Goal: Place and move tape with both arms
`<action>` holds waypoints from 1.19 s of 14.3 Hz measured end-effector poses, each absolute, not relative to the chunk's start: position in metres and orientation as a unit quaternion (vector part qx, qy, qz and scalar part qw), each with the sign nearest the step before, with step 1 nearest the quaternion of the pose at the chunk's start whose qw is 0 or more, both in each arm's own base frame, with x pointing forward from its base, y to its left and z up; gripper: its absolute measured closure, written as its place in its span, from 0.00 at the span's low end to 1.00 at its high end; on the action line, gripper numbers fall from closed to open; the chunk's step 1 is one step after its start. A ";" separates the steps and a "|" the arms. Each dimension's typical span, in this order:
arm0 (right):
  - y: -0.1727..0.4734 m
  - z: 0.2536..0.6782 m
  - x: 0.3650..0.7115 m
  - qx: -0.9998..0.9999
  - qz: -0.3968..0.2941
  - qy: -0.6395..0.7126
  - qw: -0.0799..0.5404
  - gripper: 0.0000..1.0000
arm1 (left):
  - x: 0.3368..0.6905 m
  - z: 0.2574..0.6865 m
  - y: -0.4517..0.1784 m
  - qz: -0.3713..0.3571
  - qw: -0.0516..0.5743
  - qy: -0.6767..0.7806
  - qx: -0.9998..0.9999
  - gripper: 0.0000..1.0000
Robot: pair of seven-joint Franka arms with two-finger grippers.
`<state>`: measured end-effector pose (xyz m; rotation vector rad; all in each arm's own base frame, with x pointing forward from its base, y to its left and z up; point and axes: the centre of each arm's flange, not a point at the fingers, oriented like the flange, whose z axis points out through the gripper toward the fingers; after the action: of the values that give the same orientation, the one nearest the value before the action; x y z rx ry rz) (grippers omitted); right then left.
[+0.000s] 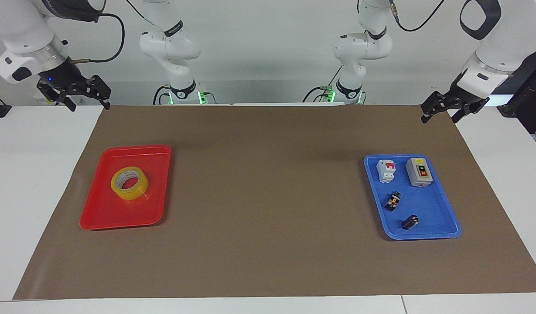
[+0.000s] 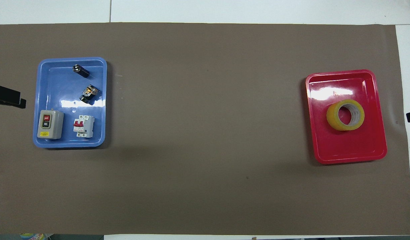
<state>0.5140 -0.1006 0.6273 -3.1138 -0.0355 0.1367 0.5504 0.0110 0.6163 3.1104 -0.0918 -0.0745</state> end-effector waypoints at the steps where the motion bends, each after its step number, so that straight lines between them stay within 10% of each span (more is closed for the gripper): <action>1: -0.099 0.628 0.515 -0.999 0.043 -0.013 0.012 0.00 | 0.550 0.616 0.011 -0.024 0.014 -0.029 0.999 0.00; 17: -0.098 0.630 0.522 -0.999 0.028 -0.017 -0.006 0.00 | 0.550 0.616 0.011 -0.024 0.014 -0.030 0.999 0.00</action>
<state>0.5220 -0.0981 0.6301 -3.1512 -0.0532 0.0890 0.5504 0.0110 0.6163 3.1104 -0.0919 -0.0743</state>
